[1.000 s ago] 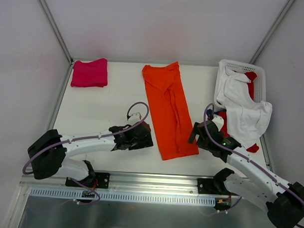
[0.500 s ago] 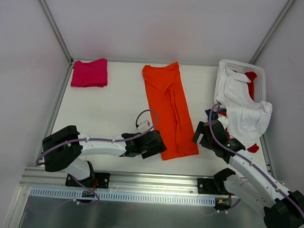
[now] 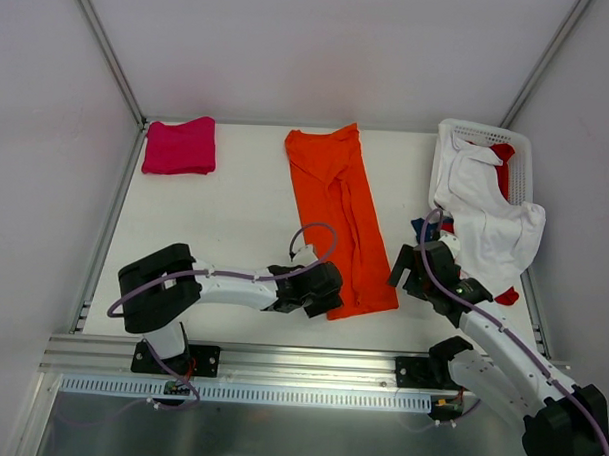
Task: Fold and stack the t-shirts
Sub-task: Rotate the tshirt 90 degrees, then grab the bottom of the folded rectangular tshirt with both arms
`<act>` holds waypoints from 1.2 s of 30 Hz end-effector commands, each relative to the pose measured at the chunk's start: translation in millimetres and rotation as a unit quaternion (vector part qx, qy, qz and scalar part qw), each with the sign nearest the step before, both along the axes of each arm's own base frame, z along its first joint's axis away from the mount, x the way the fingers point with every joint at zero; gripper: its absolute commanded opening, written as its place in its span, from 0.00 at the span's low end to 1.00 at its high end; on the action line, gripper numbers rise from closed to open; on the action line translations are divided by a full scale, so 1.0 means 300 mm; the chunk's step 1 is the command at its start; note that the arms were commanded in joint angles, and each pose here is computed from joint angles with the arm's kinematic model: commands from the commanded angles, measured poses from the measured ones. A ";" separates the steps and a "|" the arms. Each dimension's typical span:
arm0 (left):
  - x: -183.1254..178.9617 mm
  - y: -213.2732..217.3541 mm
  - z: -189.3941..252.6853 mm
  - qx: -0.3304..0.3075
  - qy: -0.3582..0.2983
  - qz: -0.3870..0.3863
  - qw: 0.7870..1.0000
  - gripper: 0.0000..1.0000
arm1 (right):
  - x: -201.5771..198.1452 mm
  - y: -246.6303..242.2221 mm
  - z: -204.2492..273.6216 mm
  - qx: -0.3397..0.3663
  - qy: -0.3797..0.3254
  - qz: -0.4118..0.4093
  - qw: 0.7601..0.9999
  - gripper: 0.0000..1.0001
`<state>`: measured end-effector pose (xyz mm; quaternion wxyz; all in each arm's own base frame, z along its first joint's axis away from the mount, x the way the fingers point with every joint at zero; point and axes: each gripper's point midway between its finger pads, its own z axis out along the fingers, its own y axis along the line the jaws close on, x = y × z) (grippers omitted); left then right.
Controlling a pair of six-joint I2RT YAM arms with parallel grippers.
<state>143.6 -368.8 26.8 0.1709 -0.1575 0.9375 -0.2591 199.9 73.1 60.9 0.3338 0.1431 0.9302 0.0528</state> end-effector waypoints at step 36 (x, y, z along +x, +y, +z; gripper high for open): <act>0.029 0.248 -0.022 0.068 -0.011 0.063 0.996 0.00 | -0.186 0.209 -0.161 0.177 0.056 0.040 0.982 0.60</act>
